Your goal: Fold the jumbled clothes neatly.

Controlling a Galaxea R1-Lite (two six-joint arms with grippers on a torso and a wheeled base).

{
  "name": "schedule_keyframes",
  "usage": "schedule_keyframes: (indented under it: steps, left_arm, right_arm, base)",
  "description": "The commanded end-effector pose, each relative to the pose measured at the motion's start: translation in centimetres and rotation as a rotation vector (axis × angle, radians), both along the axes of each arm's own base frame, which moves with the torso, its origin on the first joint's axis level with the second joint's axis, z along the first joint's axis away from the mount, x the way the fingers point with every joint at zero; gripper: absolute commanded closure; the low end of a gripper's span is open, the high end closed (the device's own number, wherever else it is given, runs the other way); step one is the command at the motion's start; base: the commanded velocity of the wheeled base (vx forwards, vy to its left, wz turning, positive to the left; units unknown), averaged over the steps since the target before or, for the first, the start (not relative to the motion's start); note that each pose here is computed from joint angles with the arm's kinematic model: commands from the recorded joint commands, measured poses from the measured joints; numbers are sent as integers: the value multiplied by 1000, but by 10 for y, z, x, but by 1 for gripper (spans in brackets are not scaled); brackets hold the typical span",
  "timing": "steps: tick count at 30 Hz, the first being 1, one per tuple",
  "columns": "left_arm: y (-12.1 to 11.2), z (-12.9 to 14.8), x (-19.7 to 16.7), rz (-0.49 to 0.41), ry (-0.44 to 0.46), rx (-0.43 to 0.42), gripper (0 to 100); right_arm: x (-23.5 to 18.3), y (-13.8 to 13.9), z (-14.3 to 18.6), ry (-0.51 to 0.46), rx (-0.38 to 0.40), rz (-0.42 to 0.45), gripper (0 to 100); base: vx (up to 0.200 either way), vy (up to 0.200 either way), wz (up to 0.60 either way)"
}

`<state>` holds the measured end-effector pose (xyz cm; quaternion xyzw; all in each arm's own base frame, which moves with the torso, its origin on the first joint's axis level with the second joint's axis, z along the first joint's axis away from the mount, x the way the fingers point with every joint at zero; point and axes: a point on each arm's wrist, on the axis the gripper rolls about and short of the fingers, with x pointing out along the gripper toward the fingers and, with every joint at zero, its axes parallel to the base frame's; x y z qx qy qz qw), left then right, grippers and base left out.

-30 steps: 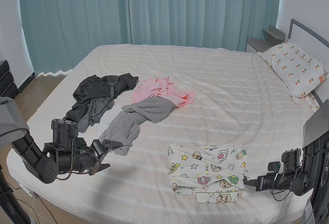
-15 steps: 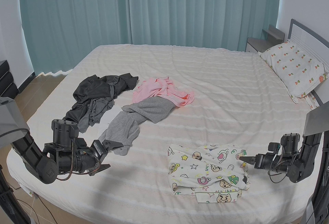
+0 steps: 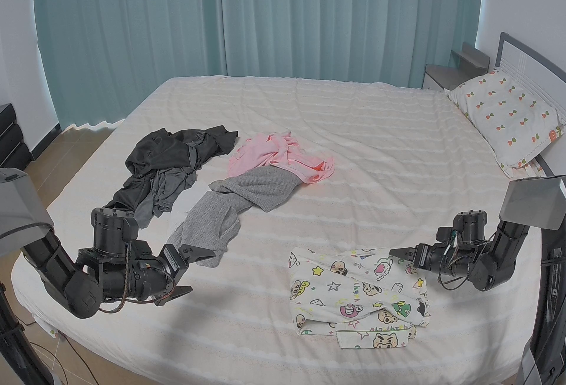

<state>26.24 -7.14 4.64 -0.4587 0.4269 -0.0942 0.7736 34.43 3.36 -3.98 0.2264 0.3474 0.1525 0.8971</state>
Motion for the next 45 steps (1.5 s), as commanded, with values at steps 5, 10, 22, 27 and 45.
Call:
schedule_keyframes:
  steps: [5, 10, 22, 27, 45]
  left_arm:
    - [0, -2, 0, -1, 7, 1, 0]
    - [0, -2, 0, -1, 8, 2, 0]
    - [0, -4, 1, -2, 15, 4, 0]
    - [0, -4, 1, -2, 14, 4, 0]
    - [-4, -8, 1, -15, 1, -2, 0]
  right_arm:
    - [2, -4, 1, -14, 2, -14, 100]
    - [8, -8, 3, -32, 6, -32, 100]
    - [23, -20, 4, -39, 59, -105, 100]
    - [29, -26, -1, -40, 62, -127, 100]
    - [-31, -19, 43, 20, 52, -162, 0]
  base:
    - [0, 0, 0]
    - [0, 0, 0]
    - [0, 0, 0]
    - [0, 0, 0]
    - [0, 0, 0]
